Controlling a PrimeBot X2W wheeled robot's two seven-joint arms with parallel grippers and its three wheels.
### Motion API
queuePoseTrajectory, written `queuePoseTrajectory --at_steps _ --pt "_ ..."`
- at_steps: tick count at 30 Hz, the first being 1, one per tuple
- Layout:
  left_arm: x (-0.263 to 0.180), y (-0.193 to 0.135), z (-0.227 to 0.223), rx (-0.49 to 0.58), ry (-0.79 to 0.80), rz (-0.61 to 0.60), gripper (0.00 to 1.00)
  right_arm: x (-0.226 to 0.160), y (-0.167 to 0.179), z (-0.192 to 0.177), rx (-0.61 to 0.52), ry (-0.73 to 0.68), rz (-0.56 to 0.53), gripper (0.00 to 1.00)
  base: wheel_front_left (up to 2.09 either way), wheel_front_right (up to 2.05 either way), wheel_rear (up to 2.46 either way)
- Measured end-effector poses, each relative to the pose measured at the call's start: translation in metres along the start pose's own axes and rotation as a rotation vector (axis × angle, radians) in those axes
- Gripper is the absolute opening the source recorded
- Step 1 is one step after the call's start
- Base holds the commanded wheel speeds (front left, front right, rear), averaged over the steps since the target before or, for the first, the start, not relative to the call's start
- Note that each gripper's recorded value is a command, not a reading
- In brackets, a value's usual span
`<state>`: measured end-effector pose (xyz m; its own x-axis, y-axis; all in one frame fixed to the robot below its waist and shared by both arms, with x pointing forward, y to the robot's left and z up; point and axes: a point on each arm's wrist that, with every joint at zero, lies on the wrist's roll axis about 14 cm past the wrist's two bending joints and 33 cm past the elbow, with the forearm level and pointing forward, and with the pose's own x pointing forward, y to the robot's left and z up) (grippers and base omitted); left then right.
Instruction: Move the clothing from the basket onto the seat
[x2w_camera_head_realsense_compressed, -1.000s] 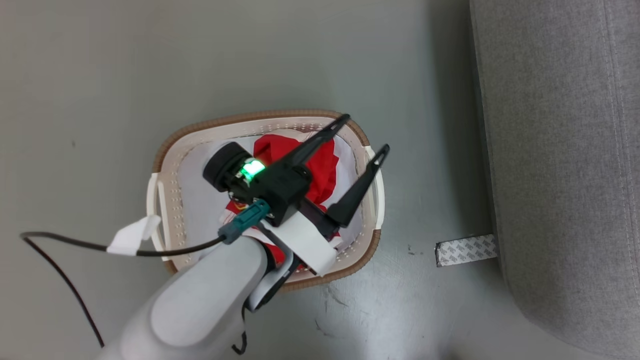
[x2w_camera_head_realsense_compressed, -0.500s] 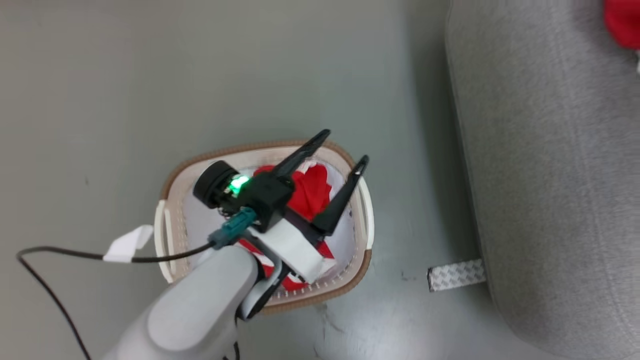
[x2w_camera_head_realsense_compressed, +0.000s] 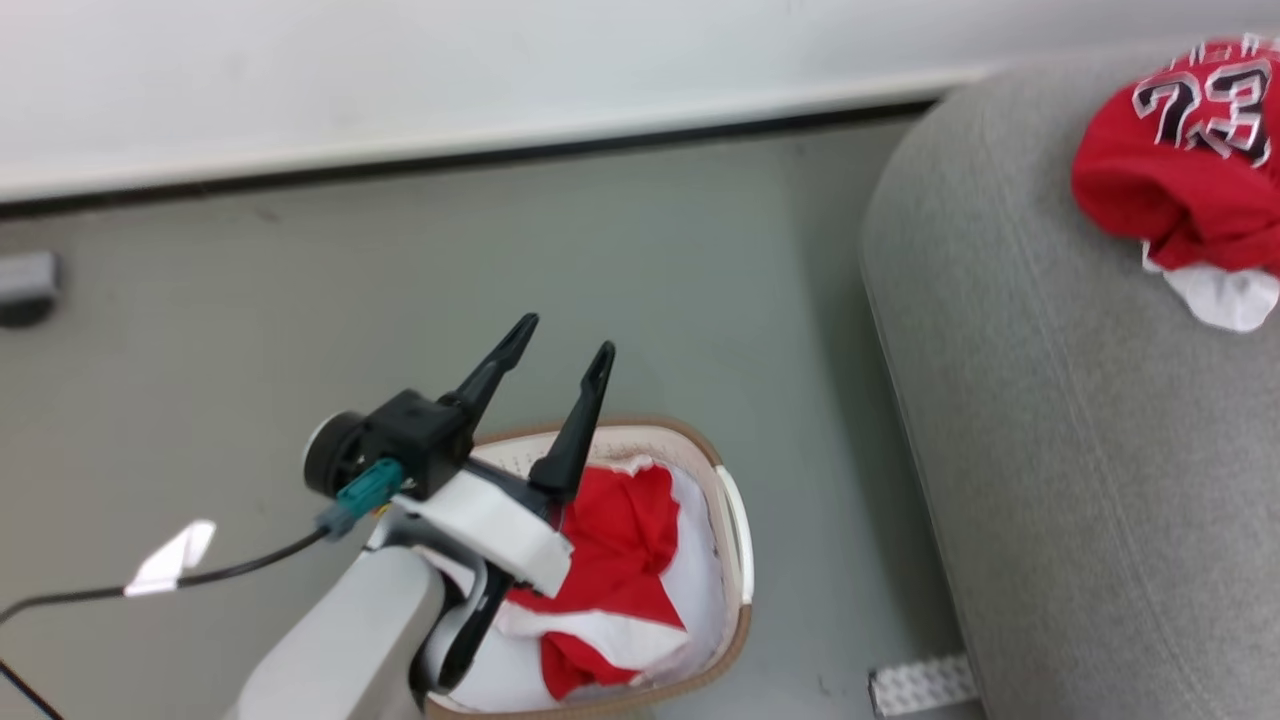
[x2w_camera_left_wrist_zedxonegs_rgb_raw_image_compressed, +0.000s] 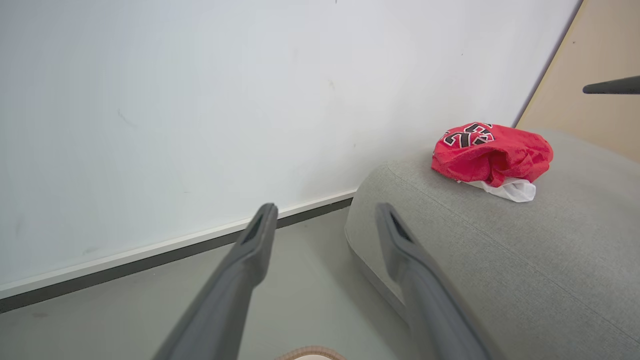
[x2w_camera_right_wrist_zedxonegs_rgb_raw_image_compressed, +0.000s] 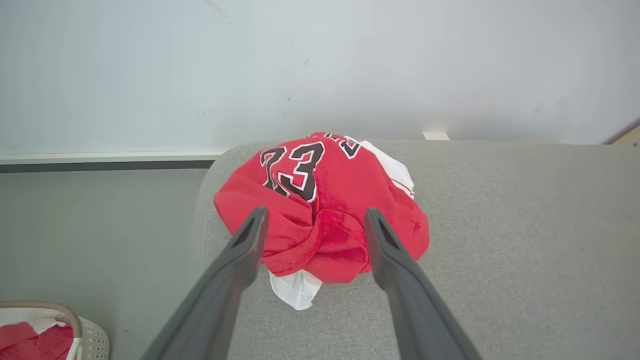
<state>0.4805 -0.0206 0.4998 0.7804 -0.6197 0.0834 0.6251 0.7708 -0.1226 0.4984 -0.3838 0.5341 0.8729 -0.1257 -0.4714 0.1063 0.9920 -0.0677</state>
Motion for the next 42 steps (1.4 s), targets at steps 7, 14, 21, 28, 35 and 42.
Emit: queuePoseTrajectory --at_steps 7,14,21,28,35,42 --pt "-0.034 0.022 0.056 0.046 -0.106 0.140 1.00 -0.050 0.055 0.065 0.036 -0.345 0.196 1.00 0.00 0.00 0.00" --pt "-0.081 0.043 0.091 0.076 -0.181 0.284 1.00 -0.096 0.082 0.083 0.092 -0.590 0.285 1.00 0.00 0.00 0.00" --pt "-0.126 0.063 0.102 0.100 -0.214 0.422 1.00 -0.113 0.091 0.060 0.130 -0.718 0.267 1.00 0.00 0.00 0.00" --pt "-0.150 0.073 0.088 0.098 -0.193 0.504 1.00 -0.121 0.124 0.005 0.196 -0.722 0.262 1.00 0.00 0.00 0.00" --pt "-0.164 0.079 0.077 0.077 -0.190 0.563 1.00 -0.143 0.163 -0.025 0.221 -0.740 0.273 1.00 0.00 0.00 0.00" --pt "-0.175 0.074 0.056 0.071 -0.143 0.574 1.00 -0.147 0.183 -0.051 0.225 -0.685 0.275 1.00 0.00 0.00 0.00"
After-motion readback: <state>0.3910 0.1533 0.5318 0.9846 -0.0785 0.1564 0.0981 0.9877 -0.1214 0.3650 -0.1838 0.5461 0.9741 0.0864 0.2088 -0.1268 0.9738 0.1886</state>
